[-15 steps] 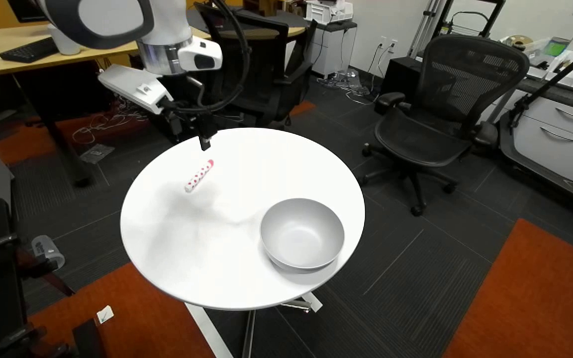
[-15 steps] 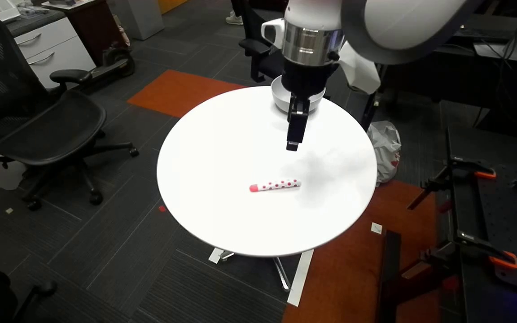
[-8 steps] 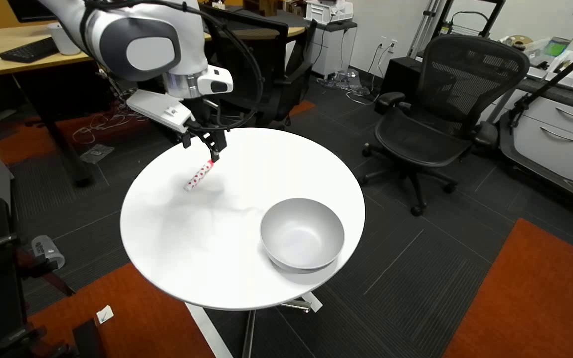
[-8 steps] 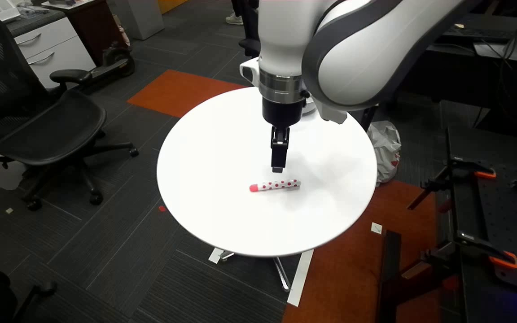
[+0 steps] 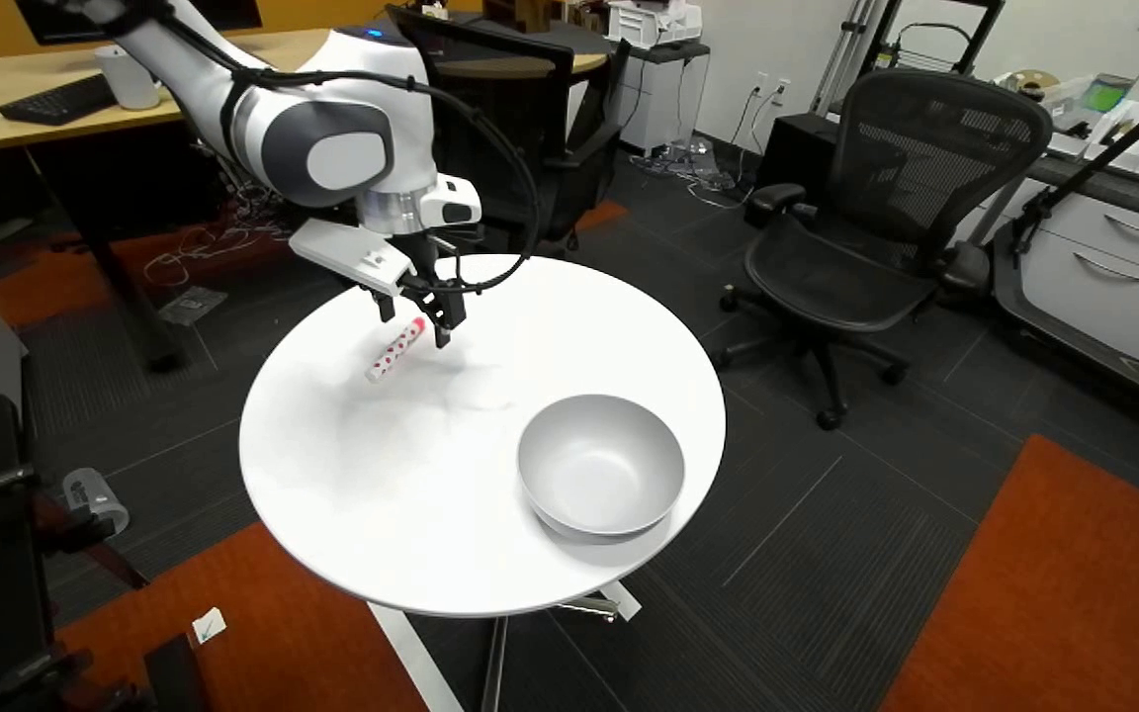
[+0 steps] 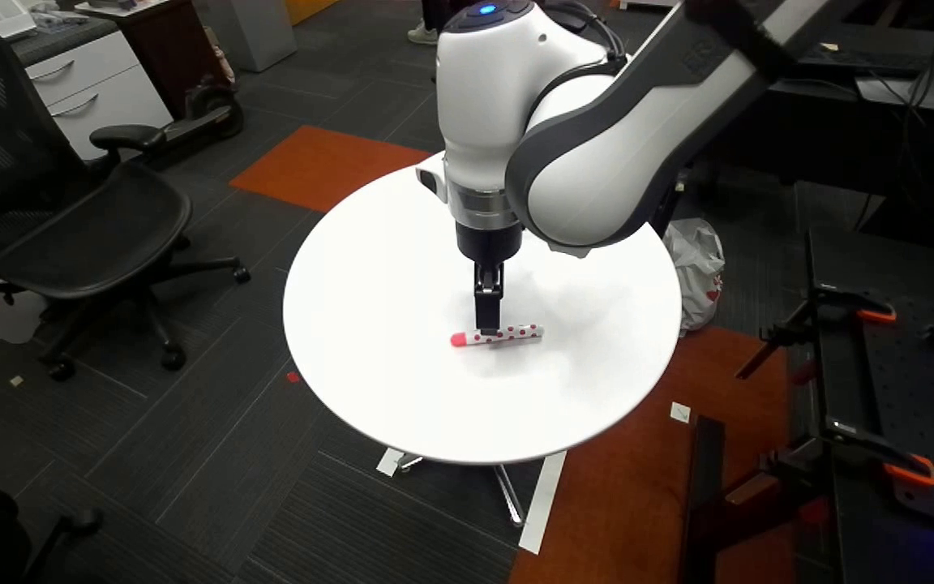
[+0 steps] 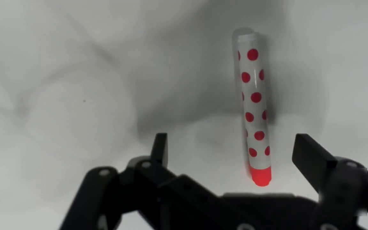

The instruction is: Move the marker to the right side of the table

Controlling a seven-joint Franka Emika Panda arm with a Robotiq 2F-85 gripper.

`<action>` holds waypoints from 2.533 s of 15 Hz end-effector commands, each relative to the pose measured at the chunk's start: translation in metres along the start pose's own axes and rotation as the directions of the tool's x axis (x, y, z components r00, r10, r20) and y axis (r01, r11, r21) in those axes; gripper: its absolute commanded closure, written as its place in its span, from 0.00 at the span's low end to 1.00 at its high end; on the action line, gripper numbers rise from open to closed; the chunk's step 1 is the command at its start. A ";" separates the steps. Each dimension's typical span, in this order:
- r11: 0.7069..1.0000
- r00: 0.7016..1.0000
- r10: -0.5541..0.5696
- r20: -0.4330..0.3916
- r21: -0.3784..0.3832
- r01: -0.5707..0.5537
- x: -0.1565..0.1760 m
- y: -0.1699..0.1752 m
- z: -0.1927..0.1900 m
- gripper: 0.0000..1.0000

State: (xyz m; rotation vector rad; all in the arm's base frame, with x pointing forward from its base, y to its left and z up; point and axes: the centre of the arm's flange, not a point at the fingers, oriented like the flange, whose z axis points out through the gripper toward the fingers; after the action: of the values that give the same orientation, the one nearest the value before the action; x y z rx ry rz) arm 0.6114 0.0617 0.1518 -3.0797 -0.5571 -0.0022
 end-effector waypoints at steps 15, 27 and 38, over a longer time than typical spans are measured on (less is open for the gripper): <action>1.000 1.000 -0.005 0.026 0.003 0.004 0.018 -0.001 0.004 0.96; 0.888 0.888 0.456 -0.054 -0.044 -0.459 -0.035 0.042 -0.144 0.95; 0.482 0.482 0.876 0.024 -0.037 -0.875 -0.156 0.117 -0.091 0.95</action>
State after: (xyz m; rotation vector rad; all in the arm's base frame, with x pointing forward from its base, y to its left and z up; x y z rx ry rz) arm 0.5329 -0.0867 0.2505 -3.0566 0.8863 0.0794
